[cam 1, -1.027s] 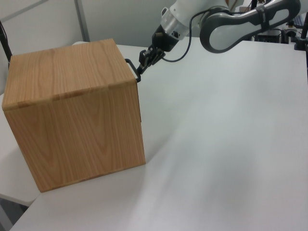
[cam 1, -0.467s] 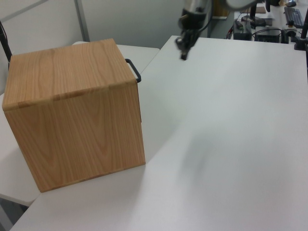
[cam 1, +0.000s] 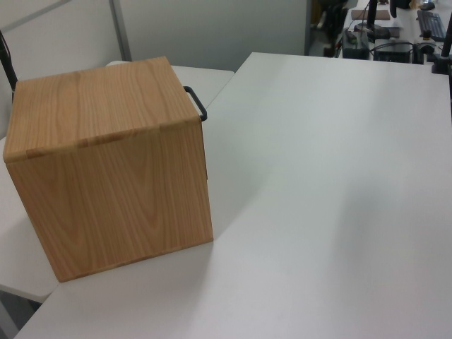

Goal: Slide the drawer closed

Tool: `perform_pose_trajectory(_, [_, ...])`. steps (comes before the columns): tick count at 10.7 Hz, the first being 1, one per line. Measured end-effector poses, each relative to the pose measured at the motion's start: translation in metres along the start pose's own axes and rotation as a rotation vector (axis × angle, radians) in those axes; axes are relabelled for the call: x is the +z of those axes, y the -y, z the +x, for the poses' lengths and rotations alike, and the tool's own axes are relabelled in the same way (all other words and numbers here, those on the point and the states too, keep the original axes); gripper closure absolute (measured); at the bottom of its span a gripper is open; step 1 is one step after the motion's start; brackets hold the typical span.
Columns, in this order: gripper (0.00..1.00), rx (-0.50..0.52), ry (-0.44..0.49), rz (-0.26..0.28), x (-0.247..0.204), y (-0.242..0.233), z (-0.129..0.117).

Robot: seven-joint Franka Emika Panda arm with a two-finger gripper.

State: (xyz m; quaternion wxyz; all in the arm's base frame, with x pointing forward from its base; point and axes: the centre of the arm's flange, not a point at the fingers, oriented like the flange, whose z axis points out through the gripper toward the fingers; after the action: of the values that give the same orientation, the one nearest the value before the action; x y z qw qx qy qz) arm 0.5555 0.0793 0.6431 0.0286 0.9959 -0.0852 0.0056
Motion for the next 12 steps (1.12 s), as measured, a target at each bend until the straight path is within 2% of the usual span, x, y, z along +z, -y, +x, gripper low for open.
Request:
perform_pose_trajectory(3, [0.94, 0.024, 0.017, 0.027, -0.005, -0.021, -0.025])
perform_pose_trajectory(4, [0.89, 0.035, 0.019, 0.034, -0.007, -0.027, -0.031])
perform_pose_trajectory(7, [0.44, 0.063, 0.012, 0.041, -0.008, -0.045, -0.032])
perform_pose_trajectory(10, [0.01, 0.033, -0.062, 0.049, -0.010, -0.055, -0.018])
perform_pose_trajectory(12, [0.00, -0.047, -0.078, 0.003, -0.001, -0.057, -0.009])
